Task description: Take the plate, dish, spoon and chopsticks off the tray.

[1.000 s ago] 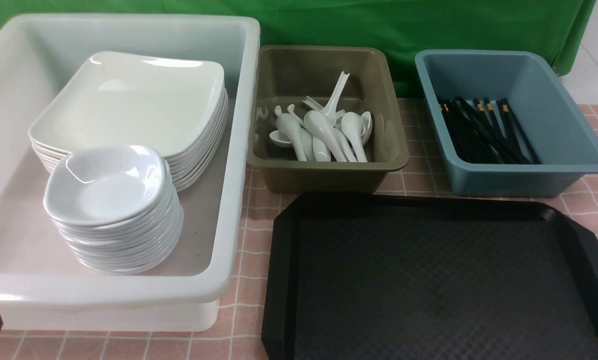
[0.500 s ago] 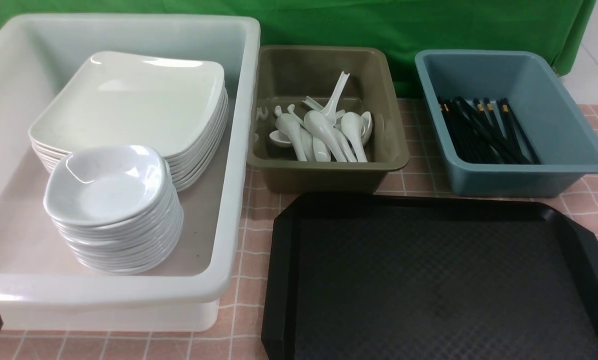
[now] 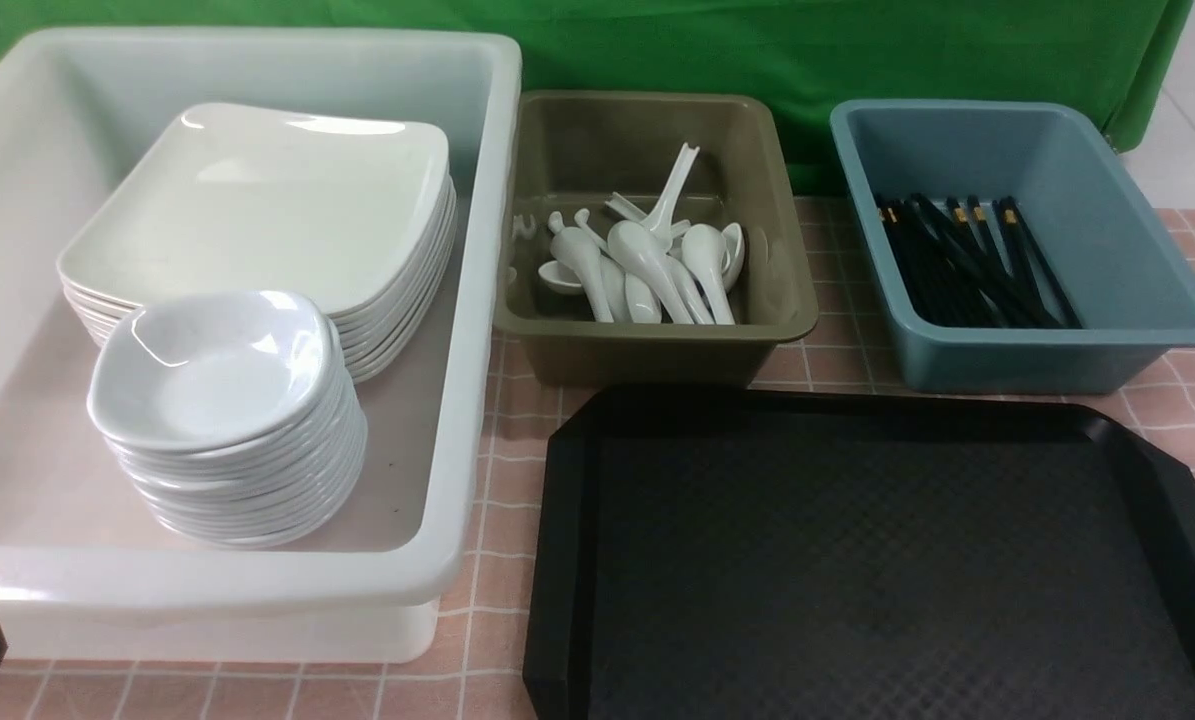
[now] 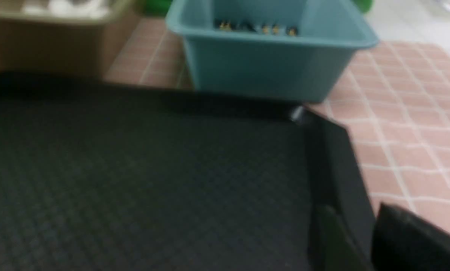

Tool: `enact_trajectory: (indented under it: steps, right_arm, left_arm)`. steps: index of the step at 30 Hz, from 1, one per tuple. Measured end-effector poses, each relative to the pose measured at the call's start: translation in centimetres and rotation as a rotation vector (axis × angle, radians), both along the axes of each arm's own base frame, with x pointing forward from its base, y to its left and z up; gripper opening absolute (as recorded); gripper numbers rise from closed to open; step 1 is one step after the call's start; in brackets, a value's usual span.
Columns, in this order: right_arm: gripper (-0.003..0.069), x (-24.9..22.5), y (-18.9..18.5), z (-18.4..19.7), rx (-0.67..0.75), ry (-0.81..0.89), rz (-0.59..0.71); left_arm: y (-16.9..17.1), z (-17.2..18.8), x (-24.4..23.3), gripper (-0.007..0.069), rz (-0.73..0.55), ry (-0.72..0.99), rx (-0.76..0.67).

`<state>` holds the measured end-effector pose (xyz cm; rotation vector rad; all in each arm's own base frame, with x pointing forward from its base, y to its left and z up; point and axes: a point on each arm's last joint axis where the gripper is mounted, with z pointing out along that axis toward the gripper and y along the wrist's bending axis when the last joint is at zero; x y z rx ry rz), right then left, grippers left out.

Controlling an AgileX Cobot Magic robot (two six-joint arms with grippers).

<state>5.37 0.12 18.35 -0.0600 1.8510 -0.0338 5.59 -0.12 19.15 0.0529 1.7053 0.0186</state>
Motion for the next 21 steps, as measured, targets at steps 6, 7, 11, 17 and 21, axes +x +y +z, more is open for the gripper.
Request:
enact_trajectory:
  steps: [6, 7, 11, 17, 21]
  right_arm:
    - [0.0239, -0.01, -0.01, 0.01, 0.007, 0.002, -0.005]
    - [0.0239, -0.01, -0.01, 0.01, 0.008, 0.002, -0.005]
    - [0.0241, -0.01, -0.01, 0.01, 0.010, 0.002, -0.006]
    - [0.0241, -0.01, -0.01, 0.01, 0.010, 0.002, -0.006]
    - [0.0241, -0.01, -0.01, 0.01, 0.010, 0.002, -0.006]
  left_arm:
    - [0.00, -0.06, -0.02, 0.0009, 0.000, 0.006, 0.000]
    - [0.00, -0.07, -0.02, 0.0010, 0.000, 0.007, 0.000]
    - [0.00, -0.08, -0.02, 0.0019, 0.000, 0.009, 0.001]
    - [0.00, -0.08, -0.02, 0.0019, 0.000, 0.009, 0.001]
    - [0.00, -0.08, -0.02, 0.0019, 0.000, 0.009, 0.001]
